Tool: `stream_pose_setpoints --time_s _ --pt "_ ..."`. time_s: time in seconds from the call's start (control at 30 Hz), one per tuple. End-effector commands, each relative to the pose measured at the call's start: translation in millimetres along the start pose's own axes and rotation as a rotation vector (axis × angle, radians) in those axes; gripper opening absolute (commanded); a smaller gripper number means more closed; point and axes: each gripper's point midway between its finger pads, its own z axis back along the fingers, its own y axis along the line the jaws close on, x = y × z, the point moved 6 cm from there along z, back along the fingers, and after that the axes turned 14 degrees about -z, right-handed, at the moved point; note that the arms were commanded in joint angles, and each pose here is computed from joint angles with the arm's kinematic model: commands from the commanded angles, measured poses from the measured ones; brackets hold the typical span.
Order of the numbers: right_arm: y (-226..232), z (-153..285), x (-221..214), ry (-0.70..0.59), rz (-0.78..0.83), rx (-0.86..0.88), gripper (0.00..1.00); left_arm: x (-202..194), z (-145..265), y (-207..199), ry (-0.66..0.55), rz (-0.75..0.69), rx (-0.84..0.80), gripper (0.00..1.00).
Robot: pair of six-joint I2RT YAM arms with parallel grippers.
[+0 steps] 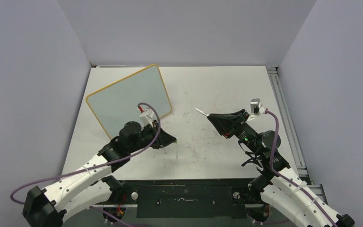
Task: Write a sentence on the whiteboard
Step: Open the whiteboard marker at the center of the board, then place the pen cap at the center of the board.
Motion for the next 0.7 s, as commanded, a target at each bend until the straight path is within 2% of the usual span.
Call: stream_pose_setpoints --time_s 0.0,0.2,0.43,0.5,0.67 --pt "0 0 12 -0.003 0.078 -0.082 0.05 -62 -12 20 0.230 -0.054 0.169 0.00" --pt "-5 0 9 0.011 0.058 -0.111 0.05 -101 -30 35 0.336 0.027 0.213 0.00" --pt "-10 0 5 0.027 0.046 -0.142 0.05 -132 -39 60 0.462 0.025 0.311 0.01" --pt "-10 1 6 0.027 0.051 -0.148 0.05 -136 -40 64 0.481 0.016 0.329 0.06" --pt "-11 4 7 0.023 0.065 -0.160 0.08 -141 -39 74 0.509 -0.014 0.394 0.29"
